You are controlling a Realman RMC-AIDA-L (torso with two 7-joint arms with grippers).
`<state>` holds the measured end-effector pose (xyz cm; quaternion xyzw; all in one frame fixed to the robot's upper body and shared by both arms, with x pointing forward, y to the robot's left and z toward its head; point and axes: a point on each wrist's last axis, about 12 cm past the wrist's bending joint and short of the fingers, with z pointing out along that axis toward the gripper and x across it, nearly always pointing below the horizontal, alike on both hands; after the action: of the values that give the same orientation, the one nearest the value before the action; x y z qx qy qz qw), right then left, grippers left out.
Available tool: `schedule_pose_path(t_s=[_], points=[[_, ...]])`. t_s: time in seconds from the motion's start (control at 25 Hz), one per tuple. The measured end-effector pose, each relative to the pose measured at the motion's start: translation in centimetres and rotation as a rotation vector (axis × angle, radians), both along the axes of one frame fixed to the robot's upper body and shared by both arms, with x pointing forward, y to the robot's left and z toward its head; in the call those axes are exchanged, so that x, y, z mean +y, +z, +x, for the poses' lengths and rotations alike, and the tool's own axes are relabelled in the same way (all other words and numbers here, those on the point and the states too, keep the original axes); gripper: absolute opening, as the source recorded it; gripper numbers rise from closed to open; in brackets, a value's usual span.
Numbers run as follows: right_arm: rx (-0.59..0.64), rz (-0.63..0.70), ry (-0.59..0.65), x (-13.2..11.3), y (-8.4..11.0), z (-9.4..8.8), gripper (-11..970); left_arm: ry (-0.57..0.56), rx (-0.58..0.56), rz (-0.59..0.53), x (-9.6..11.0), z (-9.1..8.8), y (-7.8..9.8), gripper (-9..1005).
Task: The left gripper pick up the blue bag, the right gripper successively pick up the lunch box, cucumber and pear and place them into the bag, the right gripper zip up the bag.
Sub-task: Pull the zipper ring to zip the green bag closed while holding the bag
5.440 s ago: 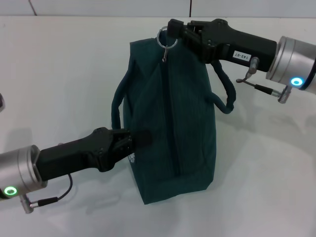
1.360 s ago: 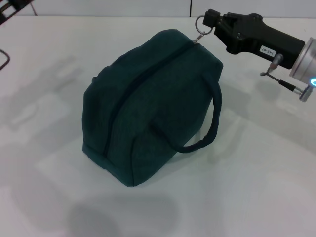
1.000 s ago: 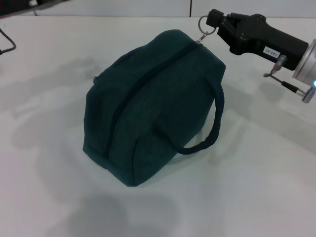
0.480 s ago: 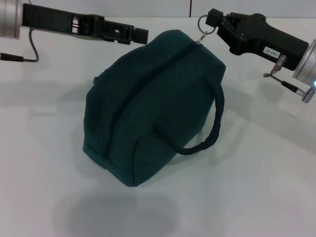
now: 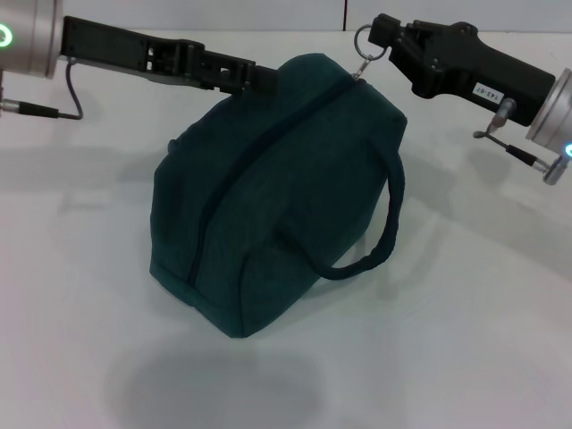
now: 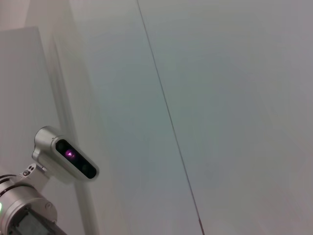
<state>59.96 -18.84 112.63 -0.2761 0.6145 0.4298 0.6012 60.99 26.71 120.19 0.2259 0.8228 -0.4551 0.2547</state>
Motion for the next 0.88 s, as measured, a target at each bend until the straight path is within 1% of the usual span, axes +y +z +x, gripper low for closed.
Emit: schedule_pose_path(t_s=[0.28,0.56,0.88], points=[[-0.001,0.004,0.003,-0.1,0.0,-0.1,9,0.019,0.0,0.004,-0.3,0.5,-0.2,833],[0.0,0.004,0.003,-0.1,-0.1,-0.2,9,0.013,0.008,0.008,-0.7,0.4,-0.5,830],[0.002,0.008,0.01,-0.1,-0.2,-0.3,9,0.016,0.029,0.003,-0.8,0.3,-1.1,714]])
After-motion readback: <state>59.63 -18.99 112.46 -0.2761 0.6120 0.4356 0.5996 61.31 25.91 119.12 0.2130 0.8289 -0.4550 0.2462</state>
